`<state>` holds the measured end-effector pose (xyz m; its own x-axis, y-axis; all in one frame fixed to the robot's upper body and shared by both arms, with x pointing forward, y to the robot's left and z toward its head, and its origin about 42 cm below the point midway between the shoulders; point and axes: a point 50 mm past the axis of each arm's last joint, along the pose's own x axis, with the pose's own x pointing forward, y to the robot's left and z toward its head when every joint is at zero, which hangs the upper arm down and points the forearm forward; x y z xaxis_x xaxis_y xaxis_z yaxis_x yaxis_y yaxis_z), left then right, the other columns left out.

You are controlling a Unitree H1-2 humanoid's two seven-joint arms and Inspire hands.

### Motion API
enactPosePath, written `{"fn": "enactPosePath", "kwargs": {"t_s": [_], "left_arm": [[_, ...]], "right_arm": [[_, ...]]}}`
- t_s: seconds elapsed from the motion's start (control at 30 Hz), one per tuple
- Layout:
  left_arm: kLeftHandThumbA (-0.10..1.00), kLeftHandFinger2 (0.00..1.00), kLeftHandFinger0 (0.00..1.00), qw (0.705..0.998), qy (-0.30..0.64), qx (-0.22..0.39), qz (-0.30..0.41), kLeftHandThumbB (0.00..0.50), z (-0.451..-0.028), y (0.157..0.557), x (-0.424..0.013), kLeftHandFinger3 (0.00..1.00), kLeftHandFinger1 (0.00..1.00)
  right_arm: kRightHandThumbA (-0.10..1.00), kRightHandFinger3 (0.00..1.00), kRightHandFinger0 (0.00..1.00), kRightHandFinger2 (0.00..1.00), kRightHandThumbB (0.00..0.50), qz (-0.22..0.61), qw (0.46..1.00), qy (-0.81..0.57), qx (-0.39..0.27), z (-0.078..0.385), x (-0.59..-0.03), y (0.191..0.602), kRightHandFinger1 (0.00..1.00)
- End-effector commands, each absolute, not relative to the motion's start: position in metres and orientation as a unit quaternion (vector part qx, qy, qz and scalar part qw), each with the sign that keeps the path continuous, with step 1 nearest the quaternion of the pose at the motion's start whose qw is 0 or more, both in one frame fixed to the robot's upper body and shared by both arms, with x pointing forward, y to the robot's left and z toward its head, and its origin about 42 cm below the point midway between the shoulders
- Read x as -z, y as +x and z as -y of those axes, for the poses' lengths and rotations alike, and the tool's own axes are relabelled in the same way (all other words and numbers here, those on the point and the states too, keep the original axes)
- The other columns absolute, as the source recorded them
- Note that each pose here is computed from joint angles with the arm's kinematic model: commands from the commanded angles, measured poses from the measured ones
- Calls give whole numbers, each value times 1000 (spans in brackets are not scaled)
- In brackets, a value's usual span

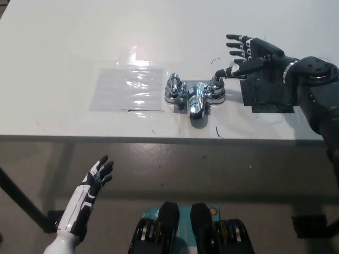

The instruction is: The faucet is at the center of the desk and the robot turn off the faucet by turning the right faucet handle using the right hand

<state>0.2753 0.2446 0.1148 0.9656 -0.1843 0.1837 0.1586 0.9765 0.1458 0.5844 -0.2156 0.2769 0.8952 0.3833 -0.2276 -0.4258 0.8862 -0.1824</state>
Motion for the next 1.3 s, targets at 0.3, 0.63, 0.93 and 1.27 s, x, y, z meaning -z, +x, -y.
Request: {"fn": "enactPosePath", "kwargs": {"t_s": [0.3, 0.63, 0.93, 1.27], "left_arm": [[962, 1000, 1000, 984, 71, 100, 130, 310, -245, 282, -130, 1000, 1000], [987, 1000, 1000, 983, 80, 103, 129, 333, -245, 284, -130, 1000, 1000], [953, 1000, 1000, 983, 75, 104, 134, 314, -244, 286, -132, 1000, 1000], [948, 1000, 1000, 981, 82, 105, 143, 312, -246, 291, -135, 1000, 1000]], "right_arm": [[1000, 1000, 1000, 1000, 383, -56, 968, -125, -211, 210, -307, 592, 1000], [1000, 1000, 1000, 1000, 396, -62, 972, -69, -218, 195, -294, 589, 1000], [1000, 1000, 1000, 1000, 443, -71, 969, -51, -232, 180, -287, 586, 1000], [1000, 1000, 1000, 1000, 421, -85, 966, -51, -238, 176, -274, 582, 1000]]}}
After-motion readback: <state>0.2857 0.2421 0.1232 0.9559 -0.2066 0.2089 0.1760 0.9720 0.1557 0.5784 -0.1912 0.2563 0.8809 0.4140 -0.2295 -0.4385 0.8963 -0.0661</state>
